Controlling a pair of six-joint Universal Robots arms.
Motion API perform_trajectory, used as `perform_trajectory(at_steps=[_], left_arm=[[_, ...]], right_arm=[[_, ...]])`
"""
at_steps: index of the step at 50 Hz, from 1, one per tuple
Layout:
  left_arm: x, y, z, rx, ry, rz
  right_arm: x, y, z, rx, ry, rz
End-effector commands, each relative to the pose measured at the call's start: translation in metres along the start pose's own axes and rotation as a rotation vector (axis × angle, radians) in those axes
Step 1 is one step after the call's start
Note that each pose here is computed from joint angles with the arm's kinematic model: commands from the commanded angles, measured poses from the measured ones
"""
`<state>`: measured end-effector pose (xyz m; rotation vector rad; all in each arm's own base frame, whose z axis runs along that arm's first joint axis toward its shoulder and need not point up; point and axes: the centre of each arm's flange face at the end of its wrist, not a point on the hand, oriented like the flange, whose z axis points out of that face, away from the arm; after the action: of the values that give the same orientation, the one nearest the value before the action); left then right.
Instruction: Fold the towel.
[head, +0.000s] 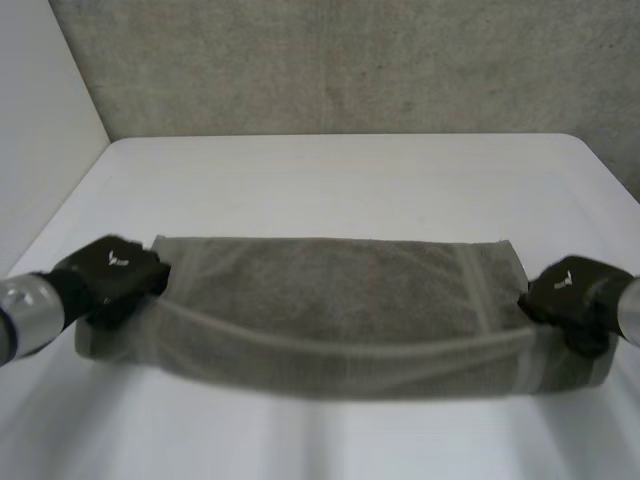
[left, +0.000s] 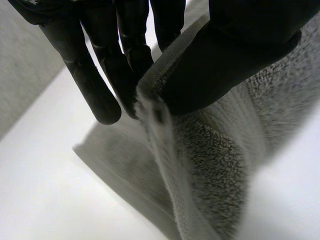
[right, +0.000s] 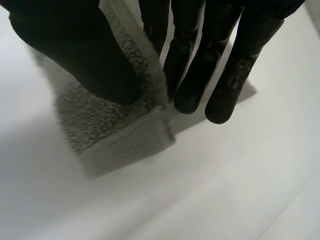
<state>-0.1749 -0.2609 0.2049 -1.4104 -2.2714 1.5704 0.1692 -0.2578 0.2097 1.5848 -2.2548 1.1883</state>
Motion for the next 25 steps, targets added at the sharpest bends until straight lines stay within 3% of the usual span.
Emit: perform_trajectory(at_steps=[1,11,16,25], left_arm=[[-0.016,0.0,0.054,0.052,-0.052,-0.021],[-0.042,-0.003,0.119,0.137,-0.204,0.02],[-0.055,-0.003,0.142,0.203,-0.276,-0.018],[-0.052,0.004,0.162,0.212,-0.271,-0.028]], right_arm=[[0.008,-0.021,0.042,0.036,0.067,0.004],[0.027,-0.037,0.107,0.118,0.257,-0.019],[0.037,-0.046,0.131,0.177,0.389,-0.045],[0.039,-0.055,0.152,0.239,0.513,-0.081]])
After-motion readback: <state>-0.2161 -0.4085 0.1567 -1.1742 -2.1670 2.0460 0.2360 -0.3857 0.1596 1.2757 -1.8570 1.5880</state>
